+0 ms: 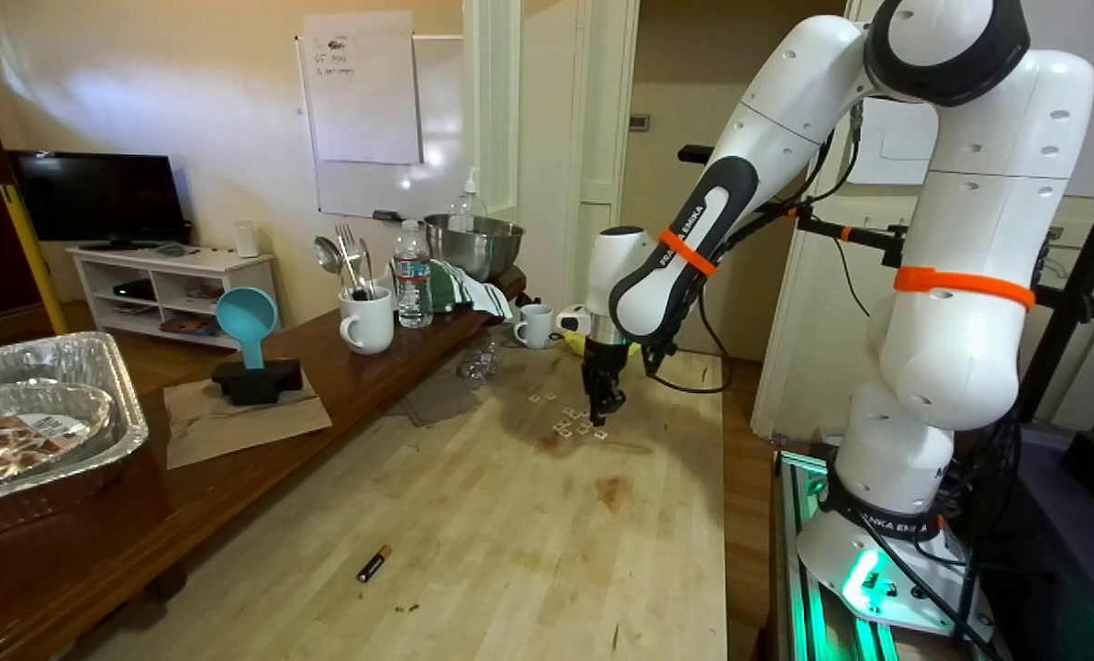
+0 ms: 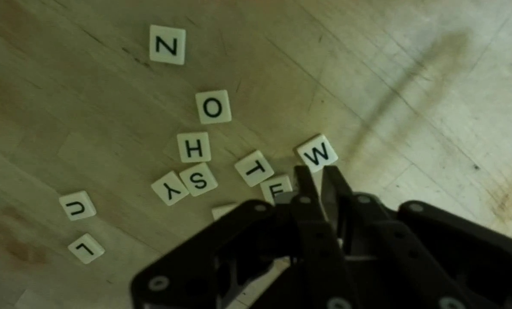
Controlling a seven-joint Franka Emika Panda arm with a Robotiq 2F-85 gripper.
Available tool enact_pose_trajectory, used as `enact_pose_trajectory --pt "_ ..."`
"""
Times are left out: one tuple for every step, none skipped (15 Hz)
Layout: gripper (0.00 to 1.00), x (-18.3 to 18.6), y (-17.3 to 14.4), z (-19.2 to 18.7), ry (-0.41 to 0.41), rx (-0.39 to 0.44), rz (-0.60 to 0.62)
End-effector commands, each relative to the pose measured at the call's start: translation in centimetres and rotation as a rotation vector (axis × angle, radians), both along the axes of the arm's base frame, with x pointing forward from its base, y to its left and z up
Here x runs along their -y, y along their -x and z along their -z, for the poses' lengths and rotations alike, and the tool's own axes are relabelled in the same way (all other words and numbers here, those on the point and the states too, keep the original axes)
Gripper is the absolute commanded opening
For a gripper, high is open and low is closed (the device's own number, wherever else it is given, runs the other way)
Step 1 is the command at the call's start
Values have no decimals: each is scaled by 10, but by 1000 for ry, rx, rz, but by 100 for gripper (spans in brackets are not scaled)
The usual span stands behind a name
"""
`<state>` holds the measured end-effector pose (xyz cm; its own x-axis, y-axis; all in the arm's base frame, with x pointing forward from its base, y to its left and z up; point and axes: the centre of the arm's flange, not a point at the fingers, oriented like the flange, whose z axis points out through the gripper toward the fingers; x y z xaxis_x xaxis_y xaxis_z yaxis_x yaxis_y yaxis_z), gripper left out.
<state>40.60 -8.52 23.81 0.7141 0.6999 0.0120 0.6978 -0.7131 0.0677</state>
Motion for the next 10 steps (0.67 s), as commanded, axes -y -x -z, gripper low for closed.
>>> enact_pose_trajectory --pt "0 2 -8 20 -13 27 -47" --pt "0 1 -8 22 -12 28 -56" --pt "0 1 -8 25 -8 27 -66" --pt "0 1 -8 26 -4 23 -75" --pt "0 1 -8 27 -2 20 -87" --pt "0 2 -7 27 0 18 -95" --pt "0 2 -7 26 1 18 -102" --pt "0 3 -7 25 -4 20 -105" --pt "0 3 -7 25 -3 22 -109" --pt "0 3 -7 25 -5 24 -110"
